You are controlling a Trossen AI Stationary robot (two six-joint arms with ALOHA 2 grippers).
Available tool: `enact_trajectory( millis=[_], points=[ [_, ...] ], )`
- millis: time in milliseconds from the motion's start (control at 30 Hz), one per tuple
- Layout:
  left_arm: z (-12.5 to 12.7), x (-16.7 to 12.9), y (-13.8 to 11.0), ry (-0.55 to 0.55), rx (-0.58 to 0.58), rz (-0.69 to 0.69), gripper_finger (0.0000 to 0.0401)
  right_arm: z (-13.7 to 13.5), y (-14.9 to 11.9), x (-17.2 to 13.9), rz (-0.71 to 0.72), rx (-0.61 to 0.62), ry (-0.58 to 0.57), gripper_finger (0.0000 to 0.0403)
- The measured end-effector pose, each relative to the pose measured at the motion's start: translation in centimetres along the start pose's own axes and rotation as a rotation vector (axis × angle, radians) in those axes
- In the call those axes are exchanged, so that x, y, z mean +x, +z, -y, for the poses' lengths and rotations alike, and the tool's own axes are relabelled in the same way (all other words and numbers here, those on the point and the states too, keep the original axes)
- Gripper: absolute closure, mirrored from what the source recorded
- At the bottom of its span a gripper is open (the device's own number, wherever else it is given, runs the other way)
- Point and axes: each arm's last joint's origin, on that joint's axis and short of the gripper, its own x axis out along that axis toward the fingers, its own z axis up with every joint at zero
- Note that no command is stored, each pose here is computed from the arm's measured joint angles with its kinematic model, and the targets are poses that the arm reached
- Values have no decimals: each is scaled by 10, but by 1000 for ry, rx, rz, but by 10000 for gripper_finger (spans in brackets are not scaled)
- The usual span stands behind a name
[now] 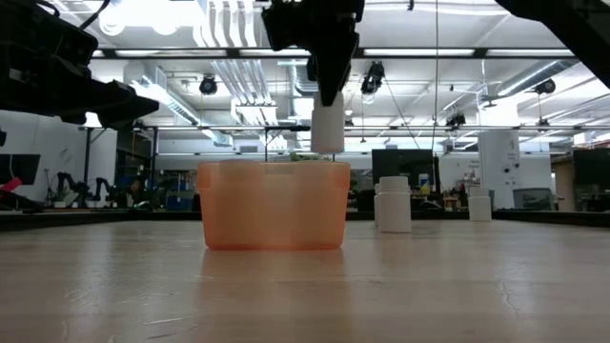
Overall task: Pick and place pill bottles into a basket
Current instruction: Put the white pill bottle into the orange bin
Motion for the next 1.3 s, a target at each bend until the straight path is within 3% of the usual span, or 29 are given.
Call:
enact_trajectory(
  millis=[433, 1300],
  points=[
    [0, 0, 0, 0, 0, -2, 157, 2, 15, 23, 29, -34, -32, 253],
    [0, 0, 0, 0, 0, -2, 157, 2, 24, 23, 119, -67, -32, 254]
  ],
)
